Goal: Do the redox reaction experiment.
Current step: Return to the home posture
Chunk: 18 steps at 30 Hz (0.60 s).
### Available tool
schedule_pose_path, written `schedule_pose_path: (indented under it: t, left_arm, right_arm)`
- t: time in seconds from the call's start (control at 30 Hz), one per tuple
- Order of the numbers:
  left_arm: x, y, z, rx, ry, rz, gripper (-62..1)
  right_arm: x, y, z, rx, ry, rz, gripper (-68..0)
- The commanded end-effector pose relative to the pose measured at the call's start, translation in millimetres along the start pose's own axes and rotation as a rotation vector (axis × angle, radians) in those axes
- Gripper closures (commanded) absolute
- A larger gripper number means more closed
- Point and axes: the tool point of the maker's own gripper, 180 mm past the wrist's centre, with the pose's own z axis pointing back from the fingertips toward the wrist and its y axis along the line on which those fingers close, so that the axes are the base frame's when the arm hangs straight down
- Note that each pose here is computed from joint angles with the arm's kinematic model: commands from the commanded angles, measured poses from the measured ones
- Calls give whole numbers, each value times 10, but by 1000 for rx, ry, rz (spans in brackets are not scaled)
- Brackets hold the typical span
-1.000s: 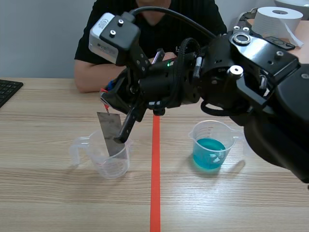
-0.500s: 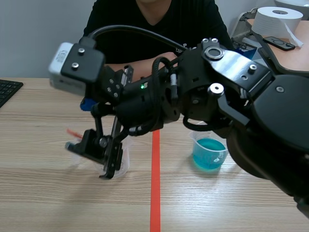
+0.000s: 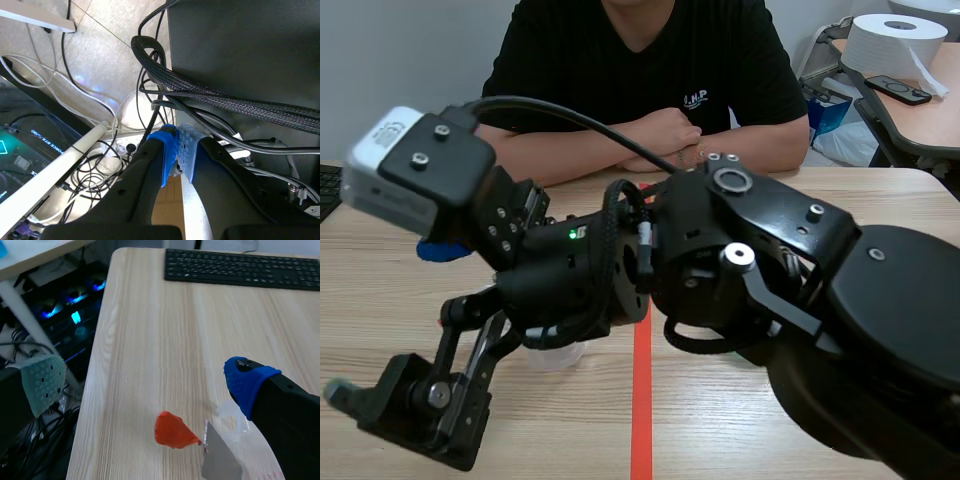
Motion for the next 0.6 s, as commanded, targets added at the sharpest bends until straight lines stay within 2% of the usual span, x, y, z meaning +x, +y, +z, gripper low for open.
schedule_pose_path:
  t: [0.0, 0.17, 0.33, 0.57]
  left_arm:
    - [4, -4, 17, -2, -8, 0, -27]
    - [4, -4, 17, -2, -8, 0, -27]
    - [4, -4, 17, -2, -8, 0, -27]
    - [4, -6, 17, -3, -8, 1, -27]
  right_arm:
    - [94, -100, 105, -47, -30, 6, -679]
    - [8, -301, 363, -179, -46, -61, -679]
    - [-65, -476, 709, -305, -49, -101, -679]
    - [-128, -538, 1166, -464, -50, -135, -679]
